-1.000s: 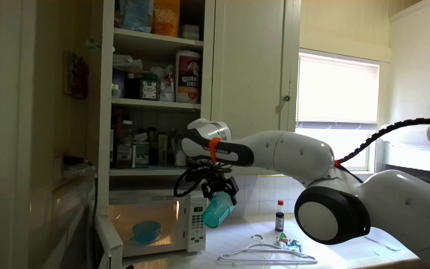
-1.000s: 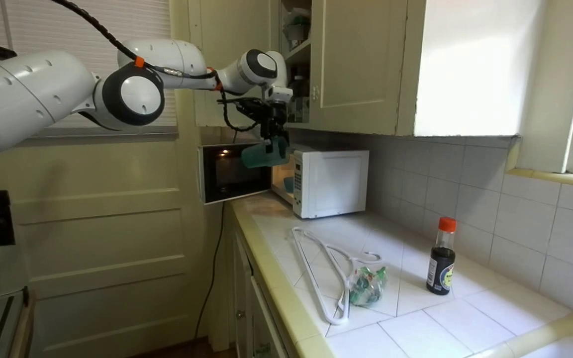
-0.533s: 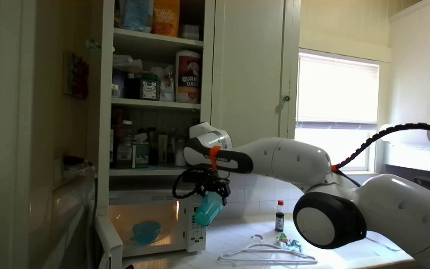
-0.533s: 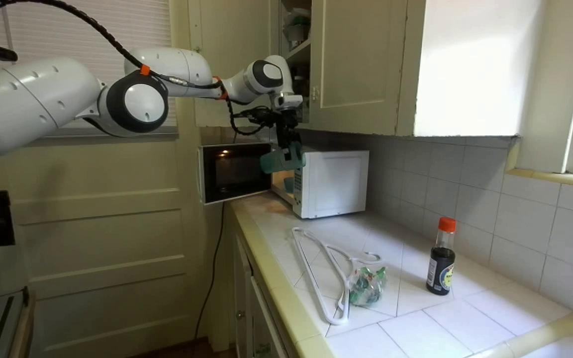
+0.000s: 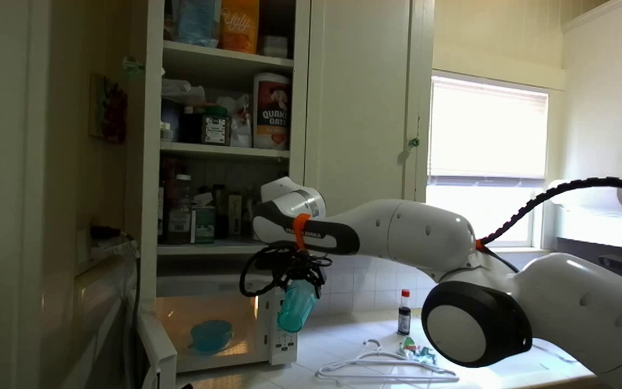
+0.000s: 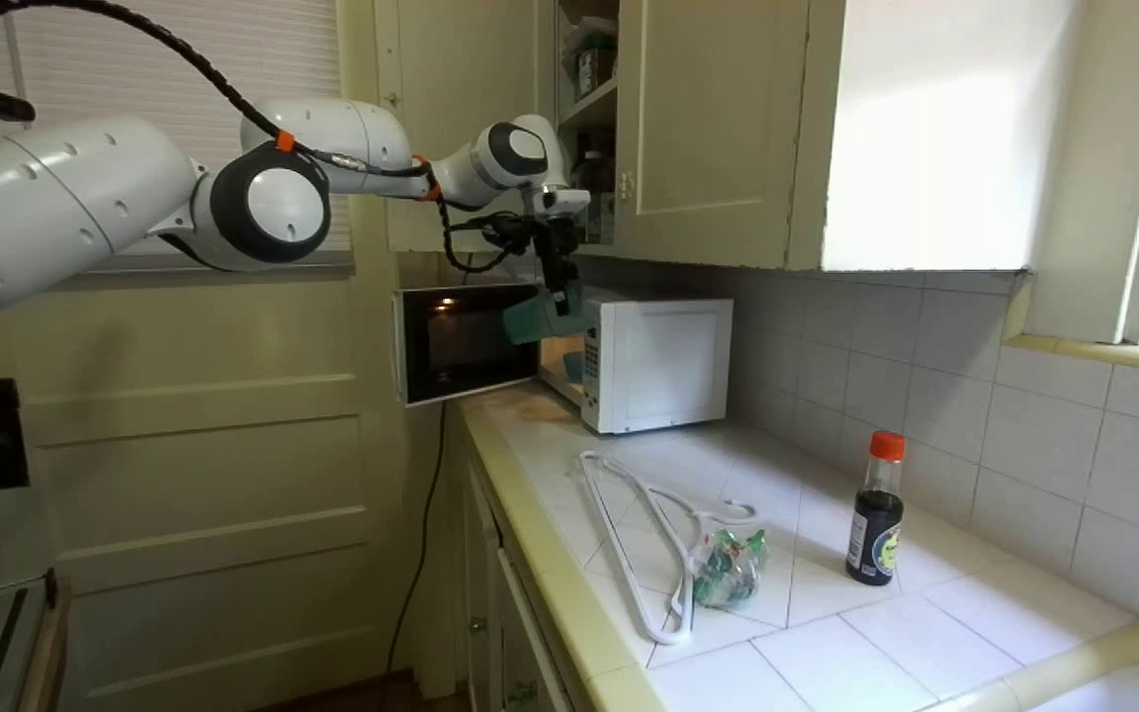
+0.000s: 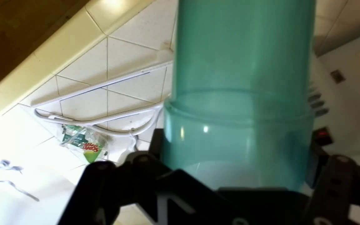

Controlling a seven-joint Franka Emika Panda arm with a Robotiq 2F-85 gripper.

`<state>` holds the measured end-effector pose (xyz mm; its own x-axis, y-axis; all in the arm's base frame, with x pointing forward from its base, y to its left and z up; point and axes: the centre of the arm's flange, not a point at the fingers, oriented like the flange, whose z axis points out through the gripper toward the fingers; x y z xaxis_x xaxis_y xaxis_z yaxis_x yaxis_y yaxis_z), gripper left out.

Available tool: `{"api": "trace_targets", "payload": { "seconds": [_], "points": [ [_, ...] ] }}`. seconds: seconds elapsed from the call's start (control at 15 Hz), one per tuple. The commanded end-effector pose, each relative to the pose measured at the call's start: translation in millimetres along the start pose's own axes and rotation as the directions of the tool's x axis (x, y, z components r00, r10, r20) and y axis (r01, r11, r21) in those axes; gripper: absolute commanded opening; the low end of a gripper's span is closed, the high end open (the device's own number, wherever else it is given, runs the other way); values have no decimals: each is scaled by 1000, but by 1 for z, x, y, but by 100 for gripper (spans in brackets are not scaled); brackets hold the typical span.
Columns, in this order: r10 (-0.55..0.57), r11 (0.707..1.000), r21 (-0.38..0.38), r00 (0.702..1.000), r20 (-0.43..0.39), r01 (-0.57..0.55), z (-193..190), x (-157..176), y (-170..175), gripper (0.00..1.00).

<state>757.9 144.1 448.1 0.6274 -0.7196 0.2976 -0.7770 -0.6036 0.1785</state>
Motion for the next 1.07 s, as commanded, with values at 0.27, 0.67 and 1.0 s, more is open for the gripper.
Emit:
{"api": "trace_targets", "payload": {
  "seconds": [0.27,0.67,1.0],
  "points": [
    [-416,909,1,908,-51,416,-9,-107,-39,71],
    [-685,726,-4,723,-90,687,4,-101,-53,100],
    [-771,635,-25,631,-89,772,17,-85,-57,100]
  ]
}}
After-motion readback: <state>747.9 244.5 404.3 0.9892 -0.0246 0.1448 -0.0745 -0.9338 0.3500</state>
